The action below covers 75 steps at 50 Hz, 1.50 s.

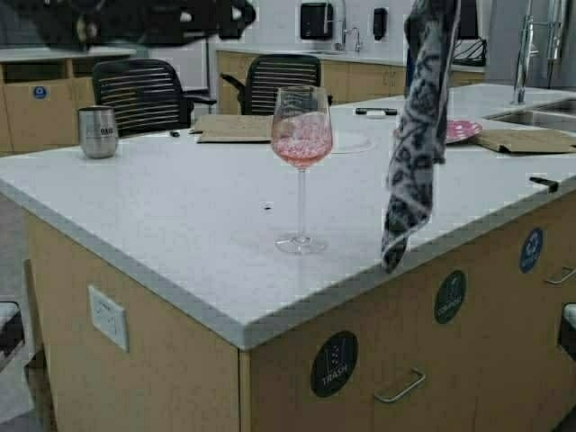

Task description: Get the cloth and wipe up the spill under the wine glass

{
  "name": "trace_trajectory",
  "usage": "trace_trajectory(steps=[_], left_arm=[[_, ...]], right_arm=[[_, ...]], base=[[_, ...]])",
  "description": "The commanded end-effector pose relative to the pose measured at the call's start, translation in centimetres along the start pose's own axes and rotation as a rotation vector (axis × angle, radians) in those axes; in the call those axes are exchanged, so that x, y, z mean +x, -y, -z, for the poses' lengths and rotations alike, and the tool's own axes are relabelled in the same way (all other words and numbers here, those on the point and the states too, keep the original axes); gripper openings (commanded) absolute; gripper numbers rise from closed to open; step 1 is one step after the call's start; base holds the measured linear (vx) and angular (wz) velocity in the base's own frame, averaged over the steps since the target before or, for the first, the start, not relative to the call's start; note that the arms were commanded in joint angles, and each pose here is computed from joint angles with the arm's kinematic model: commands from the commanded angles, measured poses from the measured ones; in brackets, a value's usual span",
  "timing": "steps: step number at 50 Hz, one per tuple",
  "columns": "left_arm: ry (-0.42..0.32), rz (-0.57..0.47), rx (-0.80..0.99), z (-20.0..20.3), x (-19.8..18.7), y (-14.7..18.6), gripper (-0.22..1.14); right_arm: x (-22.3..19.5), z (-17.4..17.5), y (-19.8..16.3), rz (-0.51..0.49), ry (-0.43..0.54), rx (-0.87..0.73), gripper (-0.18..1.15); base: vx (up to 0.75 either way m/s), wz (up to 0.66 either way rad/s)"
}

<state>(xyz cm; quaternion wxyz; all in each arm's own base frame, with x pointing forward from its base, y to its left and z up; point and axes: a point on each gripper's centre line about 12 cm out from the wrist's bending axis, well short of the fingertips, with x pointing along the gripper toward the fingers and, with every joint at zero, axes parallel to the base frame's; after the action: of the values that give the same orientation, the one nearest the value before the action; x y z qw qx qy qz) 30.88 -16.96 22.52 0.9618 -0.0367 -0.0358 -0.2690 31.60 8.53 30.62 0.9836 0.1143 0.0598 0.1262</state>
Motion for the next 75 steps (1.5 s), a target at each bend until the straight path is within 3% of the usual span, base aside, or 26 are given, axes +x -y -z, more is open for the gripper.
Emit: trace_trajectory(steps=[1,11,21,75], left_arm=[[0.036,-0.006,0.009,-5.2,0.8,0.2,0.95],[0.046,-0.018,0.021,-10.3,1.0,0.4,0.95],[0.069,-0.021,0.024,-13.0,0.4,0.5,0.95],[0.046,-0.022,0.023,-11.8,0.3,0.4,0.95]], right_arm=[[-0.9,-4.0,-1.1,-0.025,0.082,-0.022,0.06],[-1.9,-6.4,-1.9,-0.041,0.126,-0.033,0.06],[-2.9,-7.0,-2.1,-0.050,0.149,-0.033,0.06],[-3.1,-6.3,-2.0,-0.051,0.146,-0.034,0.06]], base=[[0.00,0.00],[0.00,0.00],[0.00,0.00],[0.00,0.00]])
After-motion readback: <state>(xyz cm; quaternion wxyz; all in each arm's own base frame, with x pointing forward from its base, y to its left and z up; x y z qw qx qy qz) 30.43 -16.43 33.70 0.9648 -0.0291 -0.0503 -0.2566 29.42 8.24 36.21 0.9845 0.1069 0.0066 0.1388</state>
